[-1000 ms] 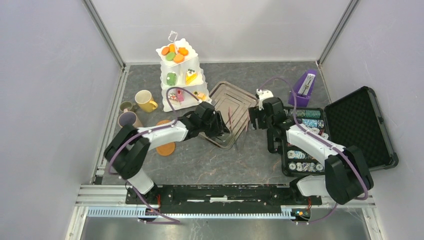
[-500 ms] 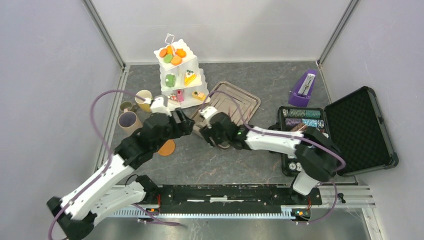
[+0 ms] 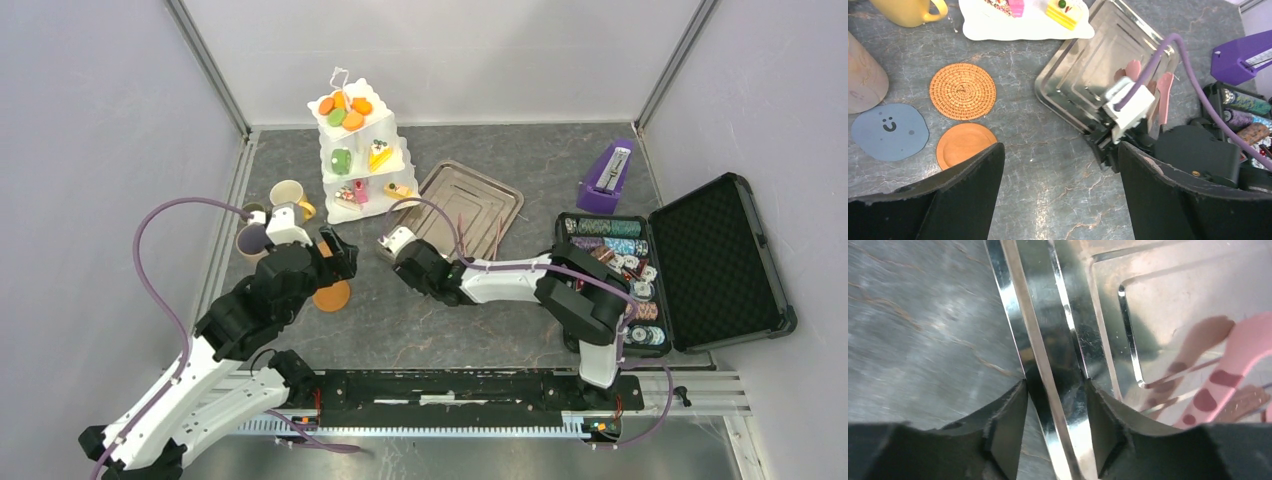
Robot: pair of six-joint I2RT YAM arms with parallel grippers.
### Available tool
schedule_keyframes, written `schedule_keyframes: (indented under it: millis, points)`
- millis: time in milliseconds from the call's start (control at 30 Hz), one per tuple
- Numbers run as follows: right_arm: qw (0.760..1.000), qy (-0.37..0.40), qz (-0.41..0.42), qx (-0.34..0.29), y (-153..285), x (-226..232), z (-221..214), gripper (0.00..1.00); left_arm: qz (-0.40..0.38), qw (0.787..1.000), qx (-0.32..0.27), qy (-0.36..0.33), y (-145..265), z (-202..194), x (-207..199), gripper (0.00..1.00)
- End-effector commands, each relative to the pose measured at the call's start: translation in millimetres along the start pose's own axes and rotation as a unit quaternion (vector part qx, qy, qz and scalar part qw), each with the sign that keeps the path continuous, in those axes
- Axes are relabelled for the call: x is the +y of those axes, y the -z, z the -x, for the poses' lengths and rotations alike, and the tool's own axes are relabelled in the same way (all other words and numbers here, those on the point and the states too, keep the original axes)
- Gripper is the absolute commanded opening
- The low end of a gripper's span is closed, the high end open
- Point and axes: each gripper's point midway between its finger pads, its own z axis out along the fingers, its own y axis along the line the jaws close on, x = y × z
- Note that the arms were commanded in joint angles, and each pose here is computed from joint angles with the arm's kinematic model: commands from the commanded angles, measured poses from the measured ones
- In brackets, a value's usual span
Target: Serve the afternoon tea
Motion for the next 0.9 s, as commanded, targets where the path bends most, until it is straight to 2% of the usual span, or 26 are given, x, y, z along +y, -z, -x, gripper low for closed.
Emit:
schedule_keyframes:
  millis: [0,67,133,300,400,633,700,867]
  points:
    - [0.996,0.007,-0.072,0.060,11.9,-44.7,-64.1,0.48,-0.005,1.000,0.007,-0.024,-13.6,-6.3,-6.5,0.90]
    - [0.994,-0.003,-0.083,0.071,21.5,-55.8,-84.6,0.43,-0.010,0.999,0.020,-0.028,-22.3,-14.8,-12.0,0.90]
    - [0.993,-0.016,-0.093,0.075,31.8,-68.3,-100.4,0.43,-0.018,0.999,0.034,-0.029,-30.2,-22.9,-18.6,0.90]
    - [0.986,-0.038,-0.131,0.095,48.7,-104.3,-134.0,0.46,-0.040,0.997,0.062,-0.024,-43.1,-37.3,-34.5,0.91]
    - [0.984,-0.051,-0.144,0.095,50.4,-124.2,-138.0,0.50,-0.049,0.996,0.074,-0.023,-49.1,-44.5,-40.7,0.91]
    - [0.982,-0.070,-0.157,0.084,55.6,-149.5,-110.5,0.56,-0.004,0.990,0.132,-0.056,-62.8,-67.3,-30.3,0.95]
    - [0.986,-0.084,-0.130,0.067,62.7,-143.7,-93.1,0.60,0.029,0.987,0.148,-0.057,-68.7,-74.0,-15.2,0.96]
    - [0.992,-0.124,-0.032,-0.020,93.0,-111.5,-49.0,0.74,0.086,0.982,0.169,-0.018,-92.4,-78.9,21.2,0.97]
